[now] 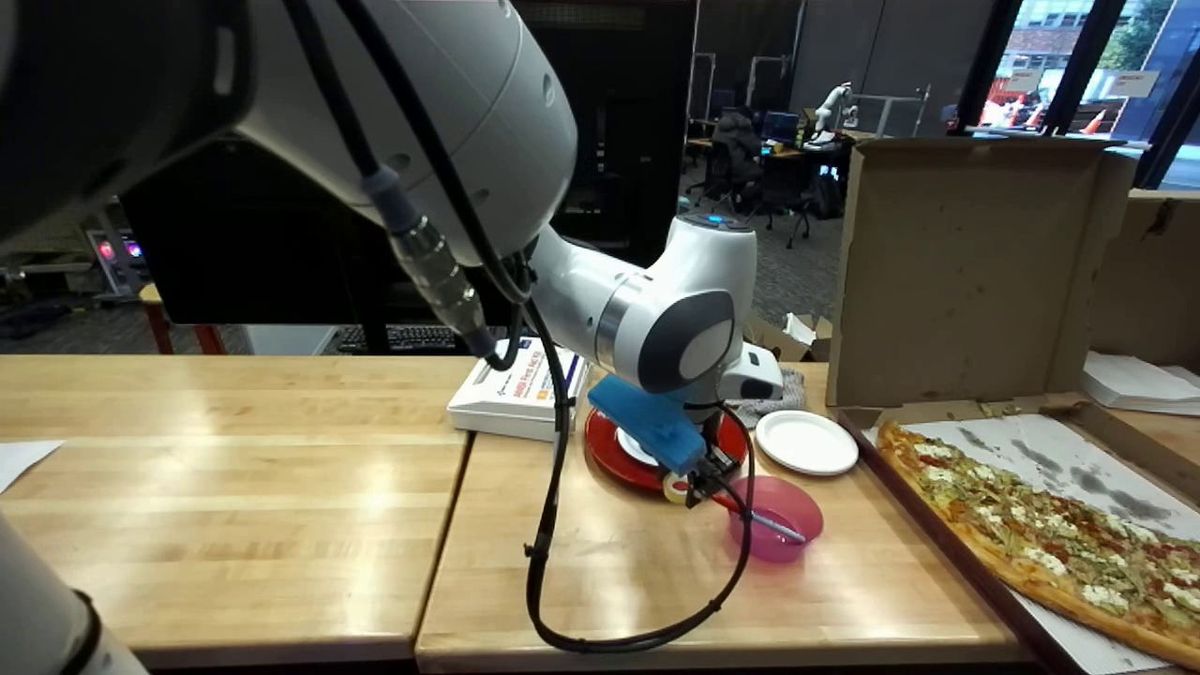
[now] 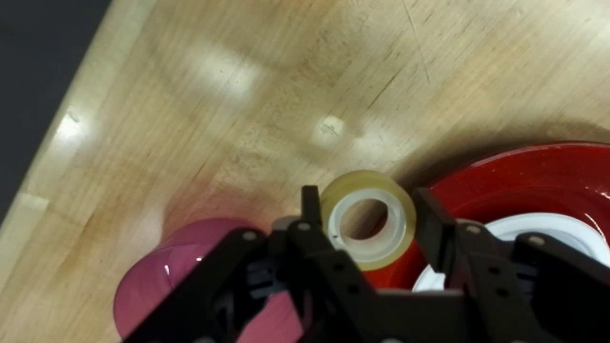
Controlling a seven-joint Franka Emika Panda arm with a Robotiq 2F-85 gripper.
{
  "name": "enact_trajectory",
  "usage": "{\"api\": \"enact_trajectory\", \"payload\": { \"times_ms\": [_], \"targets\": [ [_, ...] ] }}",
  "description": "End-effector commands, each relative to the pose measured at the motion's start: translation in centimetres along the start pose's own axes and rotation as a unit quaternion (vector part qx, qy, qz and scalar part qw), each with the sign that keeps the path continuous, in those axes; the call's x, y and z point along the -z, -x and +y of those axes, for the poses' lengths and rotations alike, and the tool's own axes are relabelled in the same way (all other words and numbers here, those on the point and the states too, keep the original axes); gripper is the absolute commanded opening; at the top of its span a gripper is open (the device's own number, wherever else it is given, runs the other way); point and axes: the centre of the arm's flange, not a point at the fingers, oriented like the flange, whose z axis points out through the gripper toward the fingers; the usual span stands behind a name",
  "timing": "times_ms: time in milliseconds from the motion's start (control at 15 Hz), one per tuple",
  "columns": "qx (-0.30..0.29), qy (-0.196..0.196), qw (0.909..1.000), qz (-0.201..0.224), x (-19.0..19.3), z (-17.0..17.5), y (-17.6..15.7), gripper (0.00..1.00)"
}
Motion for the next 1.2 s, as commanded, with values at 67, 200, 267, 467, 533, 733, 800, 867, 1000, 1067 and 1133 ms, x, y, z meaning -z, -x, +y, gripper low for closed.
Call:
{"api": "enact_trajectory", "payload": {
  "times_ms": [67,200,267,467,533,733,800,867,1000,1067,1133],
  "targets": [
    [-0.005,0.001,0.9996,0.026,3.4,0.6,0.5,0.25],
    [-0.003,-0.003,0.9995,0.032,4.0,0.5,0.0,0.25],
    [-0.004,-0.005,0.9994,0.035,4.3,0.5,-0.2,0.25],
    [0.0,-0.007,0.9991,0.043,5.1,0.1,-1.0,0.25],
    [0.001,-0.007,0.9989,0.046,5.4,-0.1,-1.3,0.25],
    [0.002,-0.007,0.9983,0.057,6.3,-0.3,-1.7,0.25],
    [0.003,-0.008,0.9981,0.061,6.7,-0.4,-1.9,0.25],
    [0.004,-0.009,0.9979,0.065,7.1,-0.6,-2.0,0.25],
    [0.008,-0.011,0.9973,0.072,7.7,-0.9,-2.2,0.25],
    [0.009,-0.011,0.9971,0.075,8.0,-1.2,-2.3,0.25],
    [0.011,-0.011,0.9968,0.079,8.3,-1.5,-2.4,0.25]
  ]
}}
